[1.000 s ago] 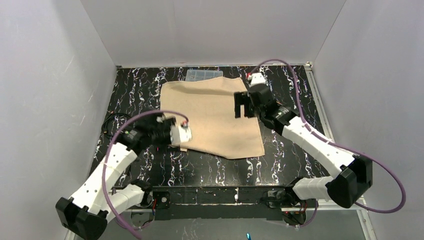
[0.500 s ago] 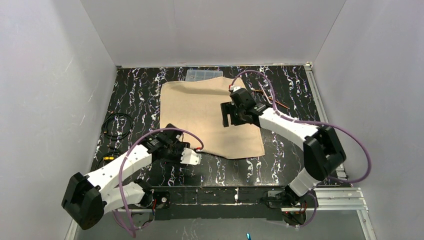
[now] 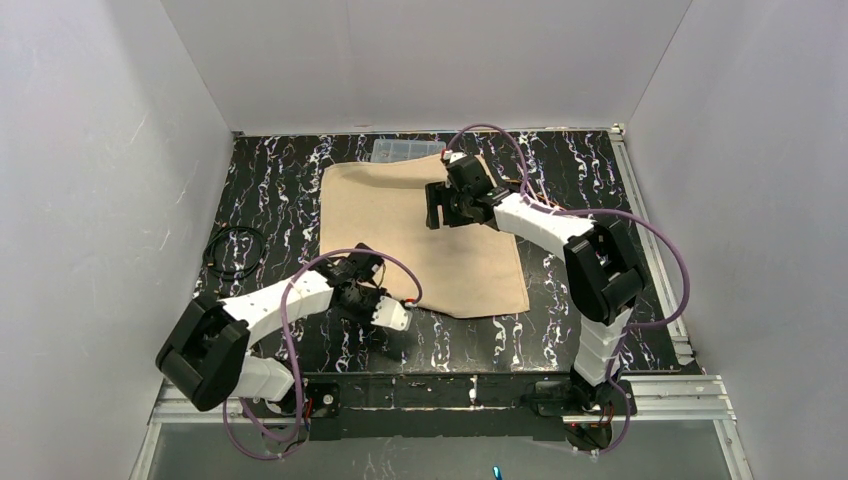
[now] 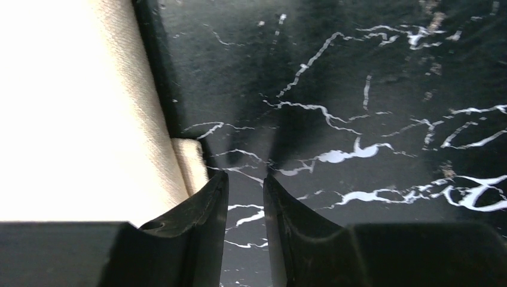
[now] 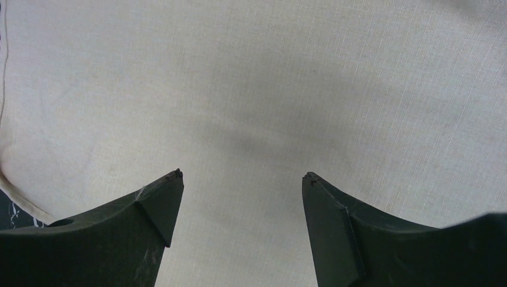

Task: Fold the napkin into a case and place the utensils inside
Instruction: Pick up the flattened napkin from the center of the board.

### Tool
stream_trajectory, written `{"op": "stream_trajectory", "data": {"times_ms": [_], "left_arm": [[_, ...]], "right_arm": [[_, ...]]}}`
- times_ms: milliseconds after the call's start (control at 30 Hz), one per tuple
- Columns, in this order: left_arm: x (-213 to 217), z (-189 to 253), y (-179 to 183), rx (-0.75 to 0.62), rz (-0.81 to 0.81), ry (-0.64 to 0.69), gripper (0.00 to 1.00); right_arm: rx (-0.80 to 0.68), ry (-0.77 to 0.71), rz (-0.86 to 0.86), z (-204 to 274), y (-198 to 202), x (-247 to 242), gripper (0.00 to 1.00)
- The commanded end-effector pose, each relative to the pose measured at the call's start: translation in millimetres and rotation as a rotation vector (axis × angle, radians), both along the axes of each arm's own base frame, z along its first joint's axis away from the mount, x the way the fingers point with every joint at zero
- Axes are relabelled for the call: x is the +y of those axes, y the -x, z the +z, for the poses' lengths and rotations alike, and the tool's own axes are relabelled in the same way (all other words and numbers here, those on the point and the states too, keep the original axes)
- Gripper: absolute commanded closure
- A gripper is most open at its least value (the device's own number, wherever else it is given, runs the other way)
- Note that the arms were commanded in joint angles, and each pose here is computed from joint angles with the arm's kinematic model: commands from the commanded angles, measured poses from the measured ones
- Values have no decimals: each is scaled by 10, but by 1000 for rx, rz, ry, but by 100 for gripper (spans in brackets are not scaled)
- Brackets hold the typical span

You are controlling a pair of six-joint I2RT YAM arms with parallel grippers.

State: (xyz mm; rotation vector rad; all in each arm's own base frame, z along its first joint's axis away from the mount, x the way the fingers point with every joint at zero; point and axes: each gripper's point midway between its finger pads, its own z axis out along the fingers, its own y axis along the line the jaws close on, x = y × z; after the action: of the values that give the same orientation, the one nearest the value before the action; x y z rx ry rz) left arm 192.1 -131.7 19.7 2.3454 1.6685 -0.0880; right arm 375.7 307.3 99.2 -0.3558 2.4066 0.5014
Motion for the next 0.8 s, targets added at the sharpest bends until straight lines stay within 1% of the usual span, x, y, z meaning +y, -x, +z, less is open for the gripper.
{"op": "stream_trajectory", "data": {"times_ms": [0,267,400,467,567,767], "left_arm": [[-103,73,-162,-46,-14,14,74],[-41,-37,-149,-12,24,-34,74],[-70,-61,-310,-52,56,-53,73],[-118,24,-391,-69,80,-44,73],[-156,157,-325,-32,84,-19,73],[-132,330,-69,48,22,3,73]], "right_arm": [[-54,-81,35,175,-215,175,19],[-34,-114,49,64,-291,210,19],[-22,-125,54,8,-299,214,19],[-21,-129,57,-17,-291,222,18],[-10,-140,58,-65,-281,235,18],[1,-158,62,-89,-291,282,18]]}}
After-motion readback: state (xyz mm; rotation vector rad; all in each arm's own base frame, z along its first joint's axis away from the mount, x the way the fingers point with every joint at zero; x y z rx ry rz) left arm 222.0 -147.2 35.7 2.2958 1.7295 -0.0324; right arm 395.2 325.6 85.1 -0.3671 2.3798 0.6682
